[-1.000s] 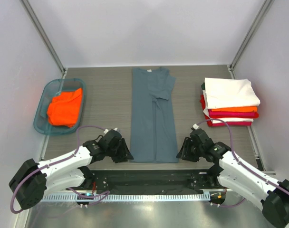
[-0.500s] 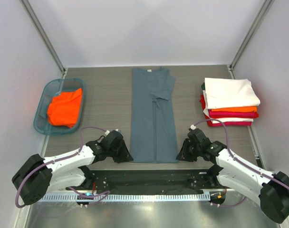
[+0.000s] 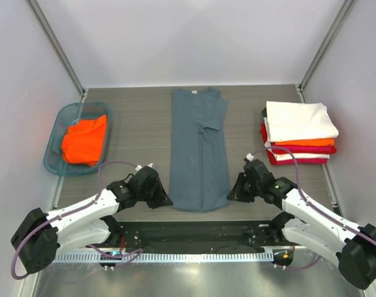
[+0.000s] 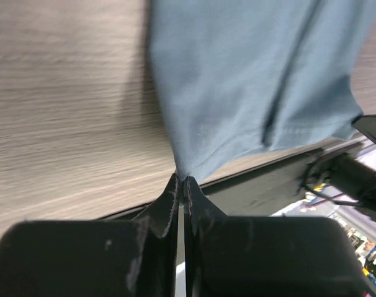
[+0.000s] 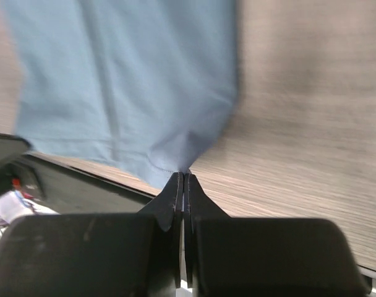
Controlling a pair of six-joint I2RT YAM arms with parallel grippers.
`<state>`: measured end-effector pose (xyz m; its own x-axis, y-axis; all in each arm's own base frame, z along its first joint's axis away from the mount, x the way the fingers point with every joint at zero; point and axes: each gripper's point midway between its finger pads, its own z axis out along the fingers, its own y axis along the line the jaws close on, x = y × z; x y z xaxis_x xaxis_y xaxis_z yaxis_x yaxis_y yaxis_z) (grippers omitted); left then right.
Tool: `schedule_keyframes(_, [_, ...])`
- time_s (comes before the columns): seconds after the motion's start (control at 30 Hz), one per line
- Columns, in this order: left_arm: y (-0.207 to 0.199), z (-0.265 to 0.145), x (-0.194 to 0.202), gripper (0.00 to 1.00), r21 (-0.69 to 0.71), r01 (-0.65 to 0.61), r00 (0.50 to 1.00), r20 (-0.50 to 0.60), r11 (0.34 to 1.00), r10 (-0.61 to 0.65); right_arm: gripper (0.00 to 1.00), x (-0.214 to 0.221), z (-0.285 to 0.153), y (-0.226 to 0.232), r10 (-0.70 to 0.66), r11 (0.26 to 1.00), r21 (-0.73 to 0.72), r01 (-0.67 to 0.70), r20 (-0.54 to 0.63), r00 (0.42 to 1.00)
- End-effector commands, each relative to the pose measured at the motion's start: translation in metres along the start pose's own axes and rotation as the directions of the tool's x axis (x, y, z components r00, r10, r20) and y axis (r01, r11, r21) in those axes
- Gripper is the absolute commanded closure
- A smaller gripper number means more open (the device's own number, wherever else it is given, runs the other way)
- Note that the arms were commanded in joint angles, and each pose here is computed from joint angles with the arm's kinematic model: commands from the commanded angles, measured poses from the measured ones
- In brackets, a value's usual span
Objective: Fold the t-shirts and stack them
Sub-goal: Fold the tshirt
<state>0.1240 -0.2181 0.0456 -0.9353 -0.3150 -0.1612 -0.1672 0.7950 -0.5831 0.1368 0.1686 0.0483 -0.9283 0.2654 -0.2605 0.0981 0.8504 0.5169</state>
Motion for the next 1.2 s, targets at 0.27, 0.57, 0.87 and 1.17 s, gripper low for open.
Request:
schedule_keyframes(0.27, [-0.057,-0.040,-0.084,1.00,0.028,-0.007,0.986,0.167,1.000,0.002,0.99,-0.104,-0.026,0.052,-0.148,0.987,0.095,0.128,0.257,0.955])
schedule_keyframes(0.57, [-0.092,-0.022,-0.167,1.00,0.043,0.011,0.984,0.177,0.999,-0.018,0.99,-0.180,-0.004,0.058,-0.166,0.974,0.195,0.117,0.258,0.952])
schedule_keyframes(0.87, [-0.114,0.001,-0.232,1.00,0.056,0.051,0.978,0.200,0.997,-0.061,0.99,-0.244,0.015,0.056,-0.093,0.991,0.112,0.067,0.241,0.966])
schedule_keyframes(1.17, [-0.114,0.022,-0.273,1.00,0.078,0.100,0.974,0.197,0.992,-0.114,0.99,-0.282,0.047,0.066,-0.056,0.997,0.055,0.045,0.203,0.978])
